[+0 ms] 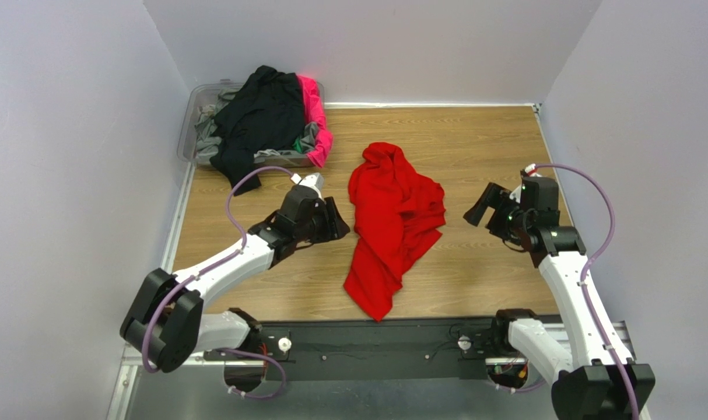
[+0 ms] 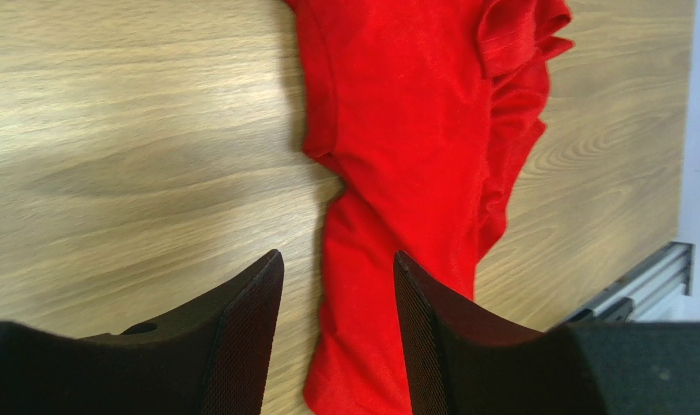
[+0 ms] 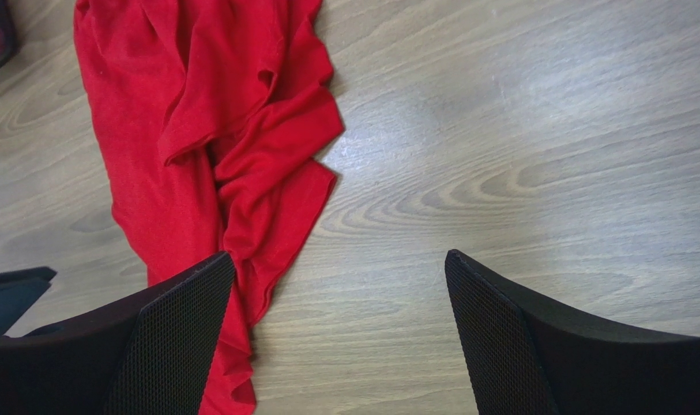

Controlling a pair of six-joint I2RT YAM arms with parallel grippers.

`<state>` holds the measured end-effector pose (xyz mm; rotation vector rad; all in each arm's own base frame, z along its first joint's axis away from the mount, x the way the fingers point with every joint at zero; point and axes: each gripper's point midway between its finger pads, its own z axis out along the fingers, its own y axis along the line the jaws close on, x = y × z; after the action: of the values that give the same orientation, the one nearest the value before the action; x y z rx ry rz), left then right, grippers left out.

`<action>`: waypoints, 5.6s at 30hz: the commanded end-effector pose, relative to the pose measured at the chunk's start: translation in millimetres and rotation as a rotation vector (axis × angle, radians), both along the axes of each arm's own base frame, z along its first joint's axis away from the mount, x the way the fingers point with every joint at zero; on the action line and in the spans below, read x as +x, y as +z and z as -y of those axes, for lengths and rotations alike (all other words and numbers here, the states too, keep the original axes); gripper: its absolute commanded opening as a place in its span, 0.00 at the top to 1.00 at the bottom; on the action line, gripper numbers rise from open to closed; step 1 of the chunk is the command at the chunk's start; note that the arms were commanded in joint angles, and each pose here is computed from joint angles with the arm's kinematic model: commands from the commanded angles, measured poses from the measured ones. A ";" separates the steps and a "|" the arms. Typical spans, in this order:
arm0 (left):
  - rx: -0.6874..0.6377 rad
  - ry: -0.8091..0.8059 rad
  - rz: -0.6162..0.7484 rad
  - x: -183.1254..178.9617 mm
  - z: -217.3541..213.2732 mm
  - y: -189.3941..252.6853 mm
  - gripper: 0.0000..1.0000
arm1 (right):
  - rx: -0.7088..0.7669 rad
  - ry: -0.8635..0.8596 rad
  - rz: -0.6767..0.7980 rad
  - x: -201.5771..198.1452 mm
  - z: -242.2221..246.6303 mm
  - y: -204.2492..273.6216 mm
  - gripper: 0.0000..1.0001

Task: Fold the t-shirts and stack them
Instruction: Move the tshirt to the center of the board, then flatten the tshirt out

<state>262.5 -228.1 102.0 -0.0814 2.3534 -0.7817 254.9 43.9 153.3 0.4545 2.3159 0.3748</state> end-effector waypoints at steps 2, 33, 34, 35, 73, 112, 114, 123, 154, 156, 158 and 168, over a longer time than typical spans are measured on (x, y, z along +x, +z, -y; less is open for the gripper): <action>-0.125 -0.055 0.038 11.8 29.6 16.9 0.42 | 0.059 0.013 -0.055 -4.8 -10.1 -12.9 0.03; -0.172 -0.296 0.057 60.4 131.3 44.8 0.48 | 0.007 0.145 -0.286 5.7 -65.8 -99.6 0.05; -0.157 -0.310 0.032 60.1 136.8 35.5 0.48 | 0.003 0.146 -0.286 8.7 -67.2 -100.1 0.06; -0.150 -0.320 0.031 61.3 141.3 35.5 0.48 | -0.003 0.146 -0.292 9.3 -67.6 -102.0 0.06; 0.188 -0.355 -0.013 75.3 139.2 -27.5 0.54 | -0.050 0.221 -0.318 30.6 -78.9 -139.3 0.72; 0.154 -0.399 0.063 99.7 169.5 -23.1 1.00 | -0.061 0.237 -0.335 15.9 -74.4 -145.2 0.99; 0.148 -0.384 0.091 105.7 168.7 -7.5 1.00 | -0.066 0.236 -0.325 17.4 -73.6 -141.3 0.99; 0.052 -0.229 0.320 153.5 135.0 132.8 1.00 | -0.219 0.172 -0.199 44.0 -47.6 -85.1 0.99; -0.240 0.207 1.049 31.9 -70.5 518.3 1.00 | -0.499 -0.261 0.679 50.2 50.6 351.8 0.99; -0.311 0.262 1.103 1.0 -91.6 540.7 1.00 | -0.496 -0.286 0.742 33.7 57.8 376.8 0.99; -0.378 0.280 1.148 -27.6 -105.7 556.5 1.00 | -0.498 -0.313 0.784 19.0 65.2 393.6 0.99; -0.479 0.295 1.236 -64.0 -122.4 592.0 1.00 | -0.563 -0.371 0.783 15.6 78.6 406.3 0.99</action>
<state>170.2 -97.3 701.3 -0.0692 0.9115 -0.8790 243.8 -32.7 589.4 0.3581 1.3402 -0.1367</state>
